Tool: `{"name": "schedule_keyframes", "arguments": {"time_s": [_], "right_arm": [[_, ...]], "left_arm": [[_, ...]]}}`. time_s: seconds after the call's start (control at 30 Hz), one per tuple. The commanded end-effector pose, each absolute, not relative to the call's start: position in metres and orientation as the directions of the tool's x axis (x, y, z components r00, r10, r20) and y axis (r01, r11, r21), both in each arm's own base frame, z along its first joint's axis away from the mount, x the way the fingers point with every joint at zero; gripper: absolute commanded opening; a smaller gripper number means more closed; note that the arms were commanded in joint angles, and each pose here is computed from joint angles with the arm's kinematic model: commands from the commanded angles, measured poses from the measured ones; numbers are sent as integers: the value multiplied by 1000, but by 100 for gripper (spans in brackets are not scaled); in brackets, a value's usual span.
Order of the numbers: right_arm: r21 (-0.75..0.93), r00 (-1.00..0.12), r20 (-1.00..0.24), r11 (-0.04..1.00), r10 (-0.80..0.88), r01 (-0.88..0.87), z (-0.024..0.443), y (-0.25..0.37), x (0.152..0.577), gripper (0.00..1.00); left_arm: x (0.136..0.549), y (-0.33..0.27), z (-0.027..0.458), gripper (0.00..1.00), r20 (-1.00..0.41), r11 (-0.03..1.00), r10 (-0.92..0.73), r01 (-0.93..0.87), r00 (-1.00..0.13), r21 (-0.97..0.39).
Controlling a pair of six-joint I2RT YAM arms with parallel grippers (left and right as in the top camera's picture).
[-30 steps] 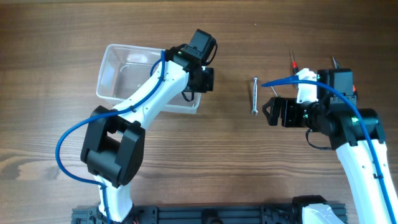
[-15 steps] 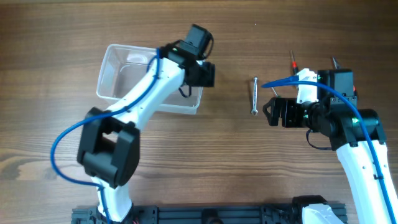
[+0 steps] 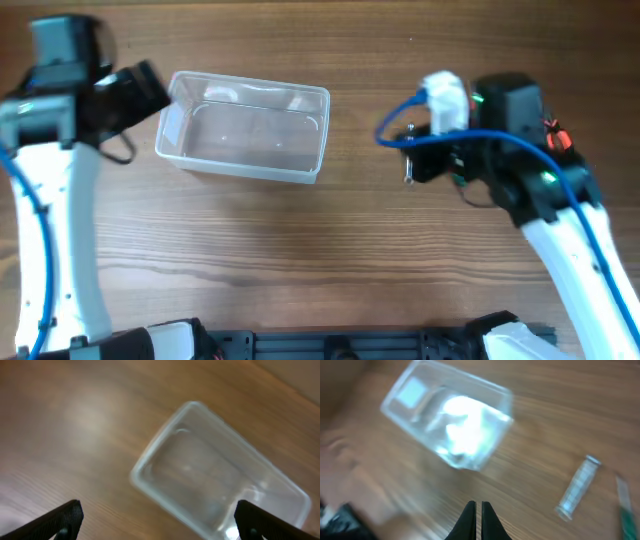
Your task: Pack container
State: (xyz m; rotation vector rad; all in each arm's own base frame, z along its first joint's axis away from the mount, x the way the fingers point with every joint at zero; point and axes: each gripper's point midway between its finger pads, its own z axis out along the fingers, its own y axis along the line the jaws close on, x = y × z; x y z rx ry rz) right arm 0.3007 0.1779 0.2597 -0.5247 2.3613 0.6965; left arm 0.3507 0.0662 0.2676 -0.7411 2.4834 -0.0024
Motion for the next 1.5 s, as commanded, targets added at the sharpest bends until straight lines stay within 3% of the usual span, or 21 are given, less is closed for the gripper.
{"name": "schedule_keyframes", "arguments": {"time_s": [0.0,0.2,0.4,0.73,1.07,1.47], "right_arm": [[421,-721,-633,655,-282,-627,253,240,306,4],[429,-695,-606,576,-388,-696,212,313,327,4],[452,-733,-546,594,-406,-666,167,331,342,4],[242,-762,-524,791,-381,-562,125,301,383,4],[222,-822,-378,821,-425,-526,79,286,369,4],[82,-864,-339,904,-371,-420,69,253,378,6]], "left_arm": [[334,99,271,100,-479,782,-598,-598,-642,-175],[330,105,270,100,-472,769,-613,-617,-634,-171],[328,104,269,100,-464,769,-613,-617,-639,-167],[323,99,265,100,-435,772,-617,-612,-656,-172],[323,98,265,99,-431,772,-618,-611,-658,-174],[322,98,265,100,-430,772,-618,-612,-658,-173]]}}
